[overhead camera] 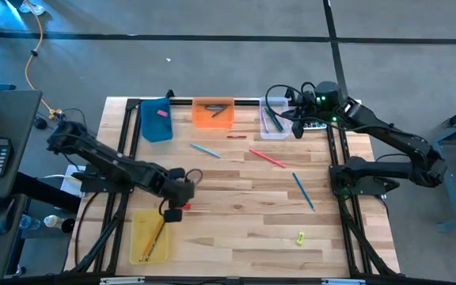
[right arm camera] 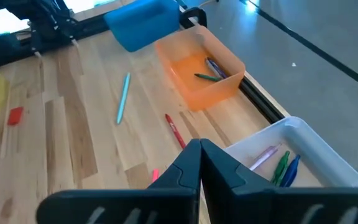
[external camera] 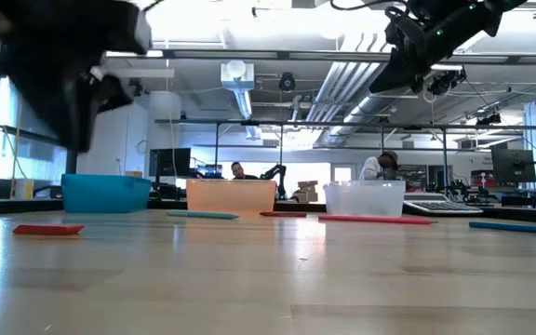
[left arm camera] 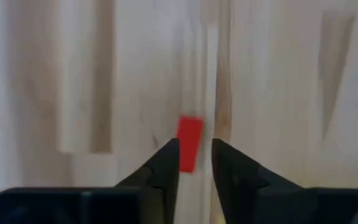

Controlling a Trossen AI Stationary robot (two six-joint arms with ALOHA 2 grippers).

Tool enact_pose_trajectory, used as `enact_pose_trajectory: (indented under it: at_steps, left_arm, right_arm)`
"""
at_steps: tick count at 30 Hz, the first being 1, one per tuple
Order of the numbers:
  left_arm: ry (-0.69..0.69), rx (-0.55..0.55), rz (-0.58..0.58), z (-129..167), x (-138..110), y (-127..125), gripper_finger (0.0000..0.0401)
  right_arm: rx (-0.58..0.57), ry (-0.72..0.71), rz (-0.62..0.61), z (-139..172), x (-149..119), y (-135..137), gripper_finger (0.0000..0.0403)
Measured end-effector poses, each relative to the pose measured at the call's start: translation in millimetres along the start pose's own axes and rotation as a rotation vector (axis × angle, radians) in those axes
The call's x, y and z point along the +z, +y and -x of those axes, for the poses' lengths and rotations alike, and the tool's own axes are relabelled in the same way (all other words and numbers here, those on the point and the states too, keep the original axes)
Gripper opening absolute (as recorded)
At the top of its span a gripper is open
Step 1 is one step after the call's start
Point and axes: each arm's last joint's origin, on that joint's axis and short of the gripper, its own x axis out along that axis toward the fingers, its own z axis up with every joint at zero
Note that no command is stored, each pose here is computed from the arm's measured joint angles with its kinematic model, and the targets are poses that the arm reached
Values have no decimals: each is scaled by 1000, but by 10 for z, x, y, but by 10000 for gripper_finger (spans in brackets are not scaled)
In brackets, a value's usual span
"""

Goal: Sort crayons/erasers/pens/pencils in bins
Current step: Put the red eraser into the blue bin

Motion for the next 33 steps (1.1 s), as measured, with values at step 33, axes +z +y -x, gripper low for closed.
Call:
enact_pose_trajectory:
  at_steps: [33]
  left_arm:
    - [205, 44, -2, -720, 5, -44, 86]
  right_arm:
    - [-11, -34, 11, -2, 34, -7, 0]
